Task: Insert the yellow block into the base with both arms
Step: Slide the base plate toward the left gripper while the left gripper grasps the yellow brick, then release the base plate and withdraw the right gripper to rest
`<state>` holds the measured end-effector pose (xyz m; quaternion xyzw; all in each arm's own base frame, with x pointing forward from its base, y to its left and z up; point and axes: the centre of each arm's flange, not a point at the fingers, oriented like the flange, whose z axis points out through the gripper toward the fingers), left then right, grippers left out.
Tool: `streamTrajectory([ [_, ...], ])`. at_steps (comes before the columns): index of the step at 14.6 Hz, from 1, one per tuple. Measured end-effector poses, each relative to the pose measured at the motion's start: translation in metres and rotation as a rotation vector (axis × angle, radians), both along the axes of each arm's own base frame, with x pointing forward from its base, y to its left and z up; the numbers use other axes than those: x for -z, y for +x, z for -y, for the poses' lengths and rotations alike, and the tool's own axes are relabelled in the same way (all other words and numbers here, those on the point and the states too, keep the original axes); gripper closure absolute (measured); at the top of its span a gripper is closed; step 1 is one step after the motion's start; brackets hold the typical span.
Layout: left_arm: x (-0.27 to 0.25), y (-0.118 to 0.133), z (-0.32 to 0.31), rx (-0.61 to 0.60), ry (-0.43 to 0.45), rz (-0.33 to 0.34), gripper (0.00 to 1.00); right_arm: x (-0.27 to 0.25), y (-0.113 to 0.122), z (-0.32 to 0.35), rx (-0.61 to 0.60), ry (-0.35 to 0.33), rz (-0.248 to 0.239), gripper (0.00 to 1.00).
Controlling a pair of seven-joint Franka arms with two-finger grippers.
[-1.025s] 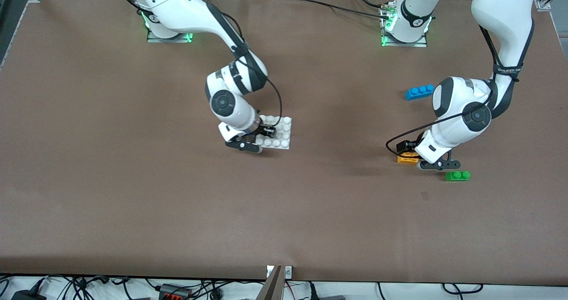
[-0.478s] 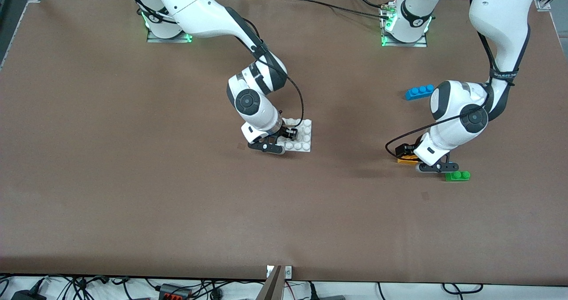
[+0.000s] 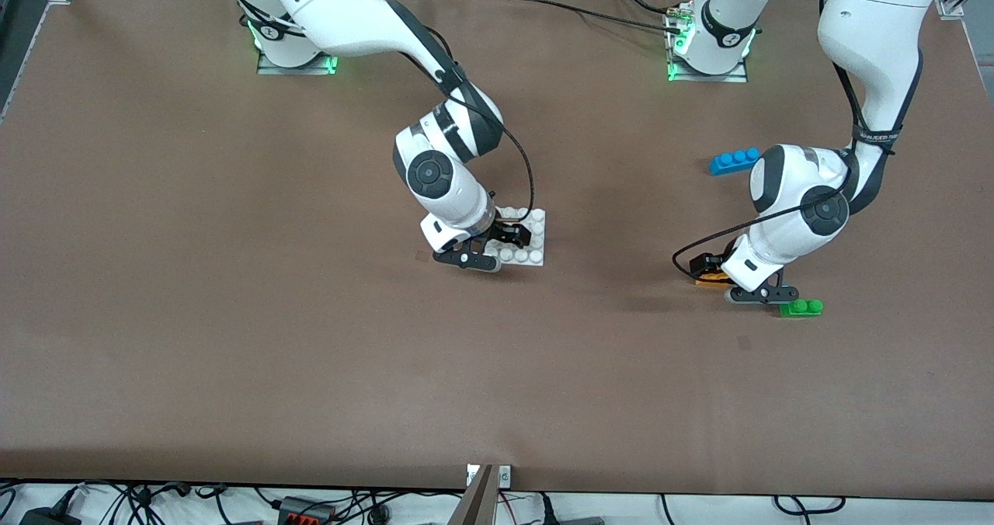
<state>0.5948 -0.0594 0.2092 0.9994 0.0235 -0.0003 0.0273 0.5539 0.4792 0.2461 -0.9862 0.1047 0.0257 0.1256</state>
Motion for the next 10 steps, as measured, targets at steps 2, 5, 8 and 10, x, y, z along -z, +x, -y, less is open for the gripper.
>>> streamTrajectory([
  [2,0.001,0.000,0.000,0.000,0.000,0.002,0.00,-0.038,0.014,0.021,-0.017,-0.054,0.013,0.00],
  [5,0.006,0.001,-0.001,0.000,-0.002,0.012,0.00,-0.080,0.037,0.070,-0.065,-0.176,0.044,0.00],
  [8,0.009,0.001,-0.001,0.001,-0.003,0.010,0.00,-0.102,0.062,0.137,-0.152,-0.263,0.010,0.00],
  [10,0.010,0.001,-0.001,0.009,-0.003,0.009,0.00,-0.119,0.078,0.197,-0.223,-0.313,-0.032,0.00],
])
